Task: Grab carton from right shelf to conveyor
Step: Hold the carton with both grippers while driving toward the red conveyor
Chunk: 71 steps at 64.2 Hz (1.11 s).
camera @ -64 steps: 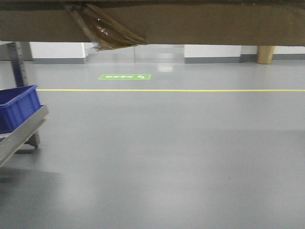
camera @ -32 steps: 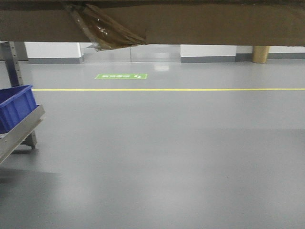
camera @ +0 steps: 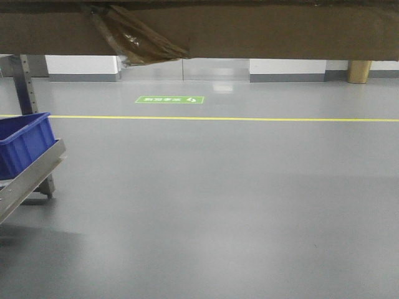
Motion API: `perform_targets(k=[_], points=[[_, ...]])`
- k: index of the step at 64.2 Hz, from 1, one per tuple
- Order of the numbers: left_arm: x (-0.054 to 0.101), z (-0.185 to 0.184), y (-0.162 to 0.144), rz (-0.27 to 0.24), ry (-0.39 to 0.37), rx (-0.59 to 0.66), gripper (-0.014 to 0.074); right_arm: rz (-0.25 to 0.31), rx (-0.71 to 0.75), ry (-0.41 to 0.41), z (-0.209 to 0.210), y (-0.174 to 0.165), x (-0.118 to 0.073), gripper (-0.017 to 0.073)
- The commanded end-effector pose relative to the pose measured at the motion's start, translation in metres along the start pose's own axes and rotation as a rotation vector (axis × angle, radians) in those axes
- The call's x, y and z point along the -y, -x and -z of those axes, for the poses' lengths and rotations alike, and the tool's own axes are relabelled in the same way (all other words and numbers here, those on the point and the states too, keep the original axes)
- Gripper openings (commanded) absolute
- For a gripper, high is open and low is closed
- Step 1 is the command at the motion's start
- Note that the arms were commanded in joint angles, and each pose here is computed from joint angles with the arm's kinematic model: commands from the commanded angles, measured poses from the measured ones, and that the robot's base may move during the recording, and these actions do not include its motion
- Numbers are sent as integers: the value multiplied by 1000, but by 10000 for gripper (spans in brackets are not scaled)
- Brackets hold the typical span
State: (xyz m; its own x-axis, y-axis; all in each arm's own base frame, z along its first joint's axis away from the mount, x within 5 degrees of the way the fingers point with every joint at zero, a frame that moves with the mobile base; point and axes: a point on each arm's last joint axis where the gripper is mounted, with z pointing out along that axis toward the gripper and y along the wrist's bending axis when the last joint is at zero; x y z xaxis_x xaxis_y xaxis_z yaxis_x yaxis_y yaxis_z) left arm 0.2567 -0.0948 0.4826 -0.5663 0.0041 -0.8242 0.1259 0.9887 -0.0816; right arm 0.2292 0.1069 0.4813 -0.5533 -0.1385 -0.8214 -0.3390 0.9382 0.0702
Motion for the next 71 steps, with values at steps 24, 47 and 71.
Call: perform_targets(k=[24, 47, 71], points=[[1, 6, 6, 9, -30, 68, -20, 14, 56, 22, 5, 4, -2, -67], [0, 6, 7, 1, -17, 73, -20, 14, 56, 22, 5, 4, -2, -67], [0, 6, 7, 0, -15, 73, -20, 14, 56, 22, 5, 4, -2, -67]])
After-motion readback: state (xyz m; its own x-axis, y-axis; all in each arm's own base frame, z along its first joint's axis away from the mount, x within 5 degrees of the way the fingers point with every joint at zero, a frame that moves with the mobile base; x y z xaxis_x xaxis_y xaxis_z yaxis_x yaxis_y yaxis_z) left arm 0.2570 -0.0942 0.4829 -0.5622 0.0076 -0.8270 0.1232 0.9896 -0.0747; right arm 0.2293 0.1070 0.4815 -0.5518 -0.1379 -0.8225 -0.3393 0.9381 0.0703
